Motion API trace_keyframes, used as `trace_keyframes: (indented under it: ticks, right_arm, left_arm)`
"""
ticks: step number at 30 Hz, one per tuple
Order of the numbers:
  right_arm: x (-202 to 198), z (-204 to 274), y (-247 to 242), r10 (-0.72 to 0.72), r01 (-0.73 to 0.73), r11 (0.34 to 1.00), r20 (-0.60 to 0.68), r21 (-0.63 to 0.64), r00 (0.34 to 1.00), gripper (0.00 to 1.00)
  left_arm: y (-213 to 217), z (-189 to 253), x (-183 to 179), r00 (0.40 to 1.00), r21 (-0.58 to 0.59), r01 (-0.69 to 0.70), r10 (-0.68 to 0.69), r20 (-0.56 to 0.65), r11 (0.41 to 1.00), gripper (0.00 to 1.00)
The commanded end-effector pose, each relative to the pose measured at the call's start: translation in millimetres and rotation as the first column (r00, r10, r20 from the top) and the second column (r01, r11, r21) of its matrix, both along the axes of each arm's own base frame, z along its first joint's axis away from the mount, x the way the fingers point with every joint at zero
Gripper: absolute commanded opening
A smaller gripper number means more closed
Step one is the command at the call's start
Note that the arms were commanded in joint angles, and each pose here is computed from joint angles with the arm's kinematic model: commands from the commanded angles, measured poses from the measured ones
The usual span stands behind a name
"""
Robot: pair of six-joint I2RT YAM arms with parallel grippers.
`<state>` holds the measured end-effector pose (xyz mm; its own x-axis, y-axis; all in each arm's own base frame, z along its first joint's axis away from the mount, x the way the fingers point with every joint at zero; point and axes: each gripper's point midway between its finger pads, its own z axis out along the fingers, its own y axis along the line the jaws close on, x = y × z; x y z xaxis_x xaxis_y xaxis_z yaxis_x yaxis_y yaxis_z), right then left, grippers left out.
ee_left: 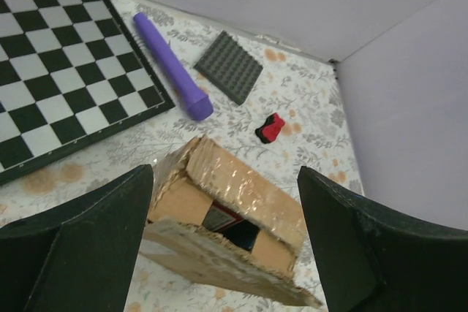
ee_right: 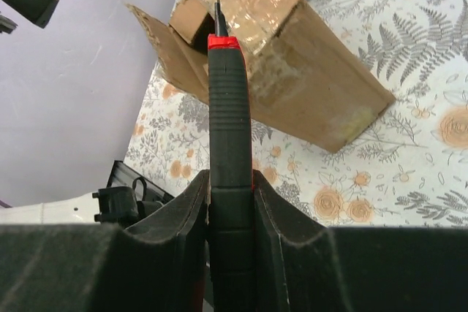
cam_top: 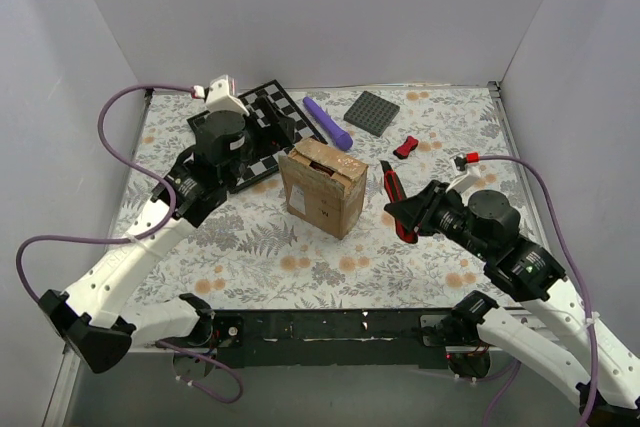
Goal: Unpack the express box
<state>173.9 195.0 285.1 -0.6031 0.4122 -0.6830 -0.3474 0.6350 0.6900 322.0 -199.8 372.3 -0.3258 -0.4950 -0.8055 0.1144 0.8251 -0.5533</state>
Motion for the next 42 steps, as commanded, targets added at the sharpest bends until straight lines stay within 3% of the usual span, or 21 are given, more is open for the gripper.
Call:
trace_keyframes:
  ticks: [1, 3, 6, 10, 20, 24, 30, 33, 36, 38, 42]
  right_arm:
    - [-7, 20, 1, 0.011, -0.015, 0.994, 0.036, 0.110, 0.999, 0.01]
    - [-10, 12, 7, 0.039, -0.040, 0.990, 0.011, 0.133, 0.999, 0.01]
    - [-15, -2, 21, 0.096, -0.087, 0.978, -0.037, 0.190, 0.995, 0.01]
    - [-13, -12, 31, 0.127, -0.107, 0.968, -0.076, 0.227, 0.989, 0.01]
    - [-5, -21, 32, 0.106, -0.084, 0.976, -0.103, 0.201, 0.989, 0.01]
    - [-3, -23, 25, 0.066, -0.043, 0.982, -0.123, 0.182, 0.990, 0.01]
    - [-5, -30, 18, 0.046, -0.026, 0.989, -0.139, 0.146, 0.989, 0.01]
    - [-9, -33, 21, 0.073, -0.052, 0.989, -0.144, 0.142, 0.987, 0.01]
    - [-10, -33, 20, 0.070, -0.050, 0.988, -0.135, 0.147, 0.988, 0.01]
    - [-9, -34, 19, 0.065, -0.047, 0.989, -0.131, 0.139, 0.989, 0.01]
    - [-7, -33, 17, 0.056, -0.041, 0.991, -0.120, 0.125, 0.991, 0.01]
  left_arm:
    - [15, 1, -13, 0.997, -0.008, -0.011, 0.011, 0.080, 1.000, 0.79]
    - [7, 24, -20, 0.977, -0.030, 0.074, -0.067, 0.203, 0.997, 0.77]
    - [-13, 27, -18, 0.949, 0.024, 0.168, -0.168, 0.267, 0.986, 0.71]
    - [-50, 14, -1, 0.946, 0.079, 0.281, -0.290, 0.148, 0.957, 0.61]
    - [-86, -37, -6, 0.888, 0.087, 0.457, -0.459, 0.006, 0.885, 0.65]
    - [-90, -73, -3, 0.885, 0.091, 0.465, -0.460, -0.070, 0.881, 0.65]
    - [-86, -87, 9, 0.903, 0.150, 0.429, -0.422, -0.081, 0.891, 0.70]
    - [-82, -100, 22, 0.919, 0.182, 0.386, -0.362, -0.154, 0.904, 0.70]
    - [-65, -74, 33, 0.964, 0.175, 0.264, -0.258, -0.061, 0.948, 0.75]
    - [-59, -39, 31, 0.967, 0.127, 0.235, -0.245, 0.066, 0.964, 0.78]
    - [-43, 15, 30, 0.967, 0.059, 0.151, -0.160, 0.199, 0.987, 0.81]
